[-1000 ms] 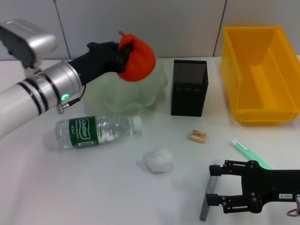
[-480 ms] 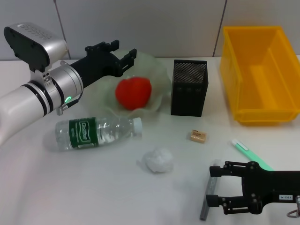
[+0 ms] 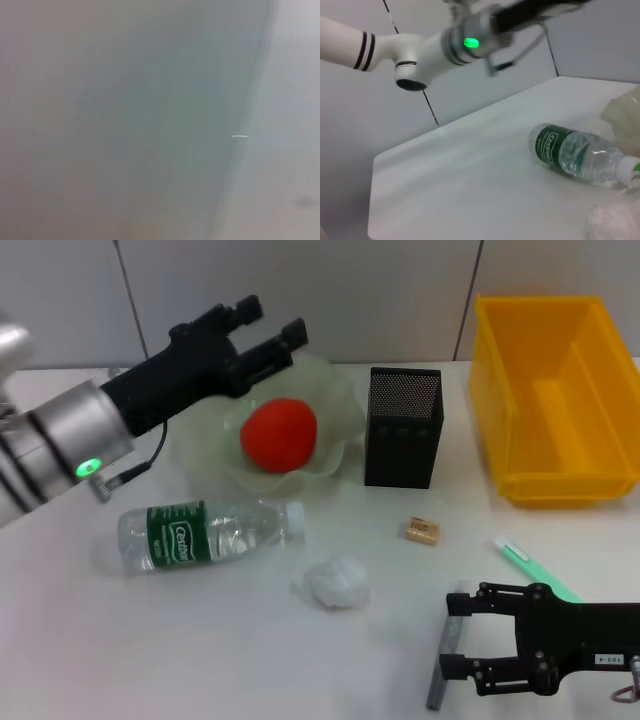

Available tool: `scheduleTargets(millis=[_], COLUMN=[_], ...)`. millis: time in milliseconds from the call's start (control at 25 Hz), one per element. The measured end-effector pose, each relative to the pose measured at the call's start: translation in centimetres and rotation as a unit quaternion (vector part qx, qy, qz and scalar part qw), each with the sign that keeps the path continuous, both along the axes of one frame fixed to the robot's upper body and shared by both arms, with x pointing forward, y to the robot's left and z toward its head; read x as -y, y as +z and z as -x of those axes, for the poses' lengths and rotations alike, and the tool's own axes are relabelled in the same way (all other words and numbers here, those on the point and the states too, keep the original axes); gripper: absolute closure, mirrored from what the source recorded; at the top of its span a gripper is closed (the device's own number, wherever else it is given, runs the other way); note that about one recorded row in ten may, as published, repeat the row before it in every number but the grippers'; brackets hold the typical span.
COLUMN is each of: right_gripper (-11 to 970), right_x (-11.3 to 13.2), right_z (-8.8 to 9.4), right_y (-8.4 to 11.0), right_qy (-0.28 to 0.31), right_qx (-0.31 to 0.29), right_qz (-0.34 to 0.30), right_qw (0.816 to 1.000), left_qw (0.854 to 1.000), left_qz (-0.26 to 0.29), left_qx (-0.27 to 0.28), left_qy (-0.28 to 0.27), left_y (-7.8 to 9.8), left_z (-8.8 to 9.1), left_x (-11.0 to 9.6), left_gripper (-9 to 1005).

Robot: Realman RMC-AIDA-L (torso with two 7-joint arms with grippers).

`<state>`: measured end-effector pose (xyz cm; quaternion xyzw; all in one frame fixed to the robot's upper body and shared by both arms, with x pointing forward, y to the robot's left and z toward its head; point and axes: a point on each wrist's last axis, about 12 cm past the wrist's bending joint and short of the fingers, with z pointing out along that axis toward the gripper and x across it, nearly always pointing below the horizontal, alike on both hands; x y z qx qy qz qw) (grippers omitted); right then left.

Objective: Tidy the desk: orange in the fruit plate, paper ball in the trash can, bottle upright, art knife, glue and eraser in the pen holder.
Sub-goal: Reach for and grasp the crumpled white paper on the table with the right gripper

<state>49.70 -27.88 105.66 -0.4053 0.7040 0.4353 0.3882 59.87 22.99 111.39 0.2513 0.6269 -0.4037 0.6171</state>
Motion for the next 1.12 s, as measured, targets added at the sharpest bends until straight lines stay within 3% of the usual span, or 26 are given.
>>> scheduleTargets(millis=[40,80,200,240,280,320,400,440,720,880,920,960,1080,1120], right_gripper=[149,149,149,149,149,149,149,149,149,149,149,149,149,149], right_x=[0.0,0.0,0.0,0.0,0.1,0.0,0.0,0.0,-0.1,0.1,-0.3,-0.3,-1.4,-2.8], right_z=[0.0,0.0,0.0,0.0,0.0,0.0,0.0,-0.1,-0.7,-3.0,-4.4,-4.4,-6.4,-7.8], right_y=[0.0,0.0,0.1,0.1,0.1,0.1,0.1,0.1,0.8,4.0,5.8,5.8,7.9,9.2], right_qy=[0.0,0.0,-0.003,-0.003,-0.003,-0.003,-0.002,-0.001,-0.009,-0.023,-0.004,-0.004,0.037,0.064], right_qx=[0.0,-0.001,-0.001,-0.001,-0.001,-0.001,-0.001,-0.002,0.001,-0.004,-0.018,-0.018,-0.053,-0.077], right_qz=[0.0,0.0,-0.004,-0.004,-0.004,-0.005,-0.005,-0.005,-0.013,-0.024,-0.004,-0.004,0.058,0.117], right_qw=[1.0,1.0,1.0,1.0,1.0,1.0,1.0,1.0,1.0,0.999,1.0,1.0,0.996,0.988], left_qw=[1.0,0.999,0.999,0.993,0.993,0.977,0.969,0.958,0.952,0.954,0.955,0.955,0.955,0.956], left_qz=[0.0,0.009,0.009,-0.001,-0.001,-0.041,-0.061,-0.096,-0.142,-0.143,-0.142,-0.142,-0.143,-0.143], left_qx=[0.0,-0.012,-0.012,-0.038,-0.038,-0.091,-0.111,-0.131,-0.129,-0.127,-0.127,-0.127,-0.122,-0.12], left_qy=[0.0,-0.045,-0.045,-0.108,-0.108,-0.19,-0.212,-0.235,-0.238,-0.231,-0.229,-0.229,-0.228,-0.228], left_y=[0.0,0.4,0.4,0.5,0.5,-0.5,-1.1,-2.2,-4.6,-4.9,-5.0,-5.0,-5.1,-5.2], left_z=[0.0,1.2,1.2,3.3,3.3,6.1,6.9,8.0,9.8,10.1,10.2,10.2,10.4,10.5], left_x=[0.0,-0.6,-0.6,-1.6,-1.6,-3.0,-3.5,-4.3,-4.7,-5.0,-5.1,-5.1,-5.0,-4.9], left_gripper=[255,247,222,214,217,219,218,218,216,216,216,217,217,217])
